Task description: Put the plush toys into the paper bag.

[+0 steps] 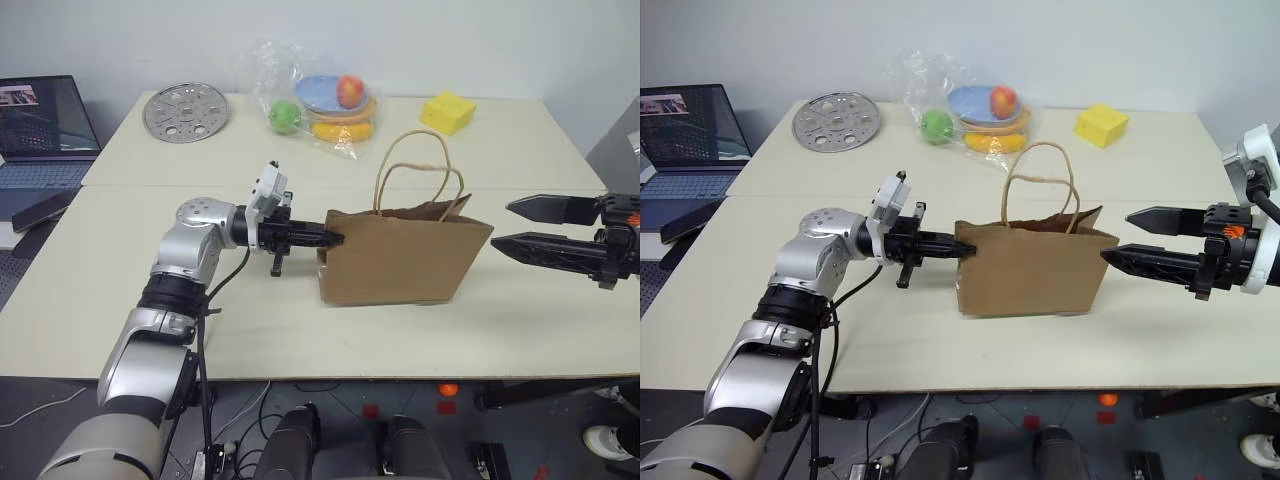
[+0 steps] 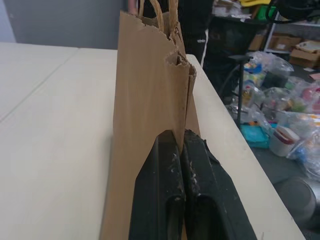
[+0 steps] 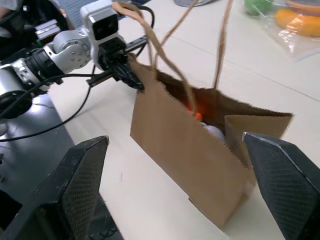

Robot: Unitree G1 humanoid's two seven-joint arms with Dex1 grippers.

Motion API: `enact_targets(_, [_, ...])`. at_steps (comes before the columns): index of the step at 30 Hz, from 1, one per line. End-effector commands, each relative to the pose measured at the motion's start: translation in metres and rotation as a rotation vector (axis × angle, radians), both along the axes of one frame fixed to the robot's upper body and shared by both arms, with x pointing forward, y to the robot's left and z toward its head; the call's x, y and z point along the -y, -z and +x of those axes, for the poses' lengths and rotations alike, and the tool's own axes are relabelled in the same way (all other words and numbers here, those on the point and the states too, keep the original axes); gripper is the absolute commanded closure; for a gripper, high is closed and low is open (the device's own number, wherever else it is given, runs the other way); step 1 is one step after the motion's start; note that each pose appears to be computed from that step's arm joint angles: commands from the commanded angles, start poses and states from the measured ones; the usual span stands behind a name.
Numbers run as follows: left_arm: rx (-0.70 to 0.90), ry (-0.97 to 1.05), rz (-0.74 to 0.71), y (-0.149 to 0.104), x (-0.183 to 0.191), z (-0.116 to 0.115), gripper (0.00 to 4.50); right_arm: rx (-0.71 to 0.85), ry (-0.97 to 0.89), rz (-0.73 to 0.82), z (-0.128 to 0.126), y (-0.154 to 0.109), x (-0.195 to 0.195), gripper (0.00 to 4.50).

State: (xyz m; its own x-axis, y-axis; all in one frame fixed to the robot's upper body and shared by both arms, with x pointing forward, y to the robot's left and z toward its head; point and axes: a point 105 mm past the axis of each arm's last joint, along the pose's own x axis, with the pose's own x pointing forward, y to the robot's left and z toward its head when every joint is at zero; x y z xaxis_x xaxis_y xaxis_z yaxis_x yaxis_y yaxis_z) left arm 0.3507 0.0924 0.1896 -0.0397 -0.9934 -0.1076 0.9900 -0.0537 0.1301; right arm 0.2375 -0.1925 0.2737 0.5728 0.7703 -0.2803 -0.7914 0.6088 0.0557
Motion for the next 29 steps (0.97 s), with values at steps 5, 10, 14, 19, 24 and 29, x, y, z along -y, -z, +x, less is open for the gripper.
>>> enact_targets(5, [0.07, 0.033, 0.077, 0.006, 0.005, 0.008, 4.3, 0.031, 0.028, -0.035, -0.003, 0.007, 0.004, 0.0])
enact_targets(10, [0.102, -0.028, 0.097, -0.005, -0.012, 0.017, 2.96, 0.039, 0.043, -0.042, 0.005, 0.015, 0.005, 0.0])
enact_targets(14, [0.127, -0.084, 0.063, -0.03, -0.027, 0.022, 1.76, 0.04, 0.039, -0.042, 0.006, 0.019, 0.005, 0.0])
enact_targets(19, [0.121, -0.231, 0.053, -0.041, -0.055, 0.016, 0.23, 0.055, 0.114, -0.101, 0.007, 0.026, 0.025, 0.0])
enact_targets(24, [0.101, -0.523, 0.173, -0.023, -0.09, 0.002, 0.03, 0.123, 0.262, -0.178, 0.019, 0.051, 0.046, 0.0])
enact_targets(29, [0.125, -0.579, 0.136, -0.032, -0.09, -0.003, 0.03, 0.216, 0.35, -0.245, 0.03, 0.06, 0.061, 0.0])
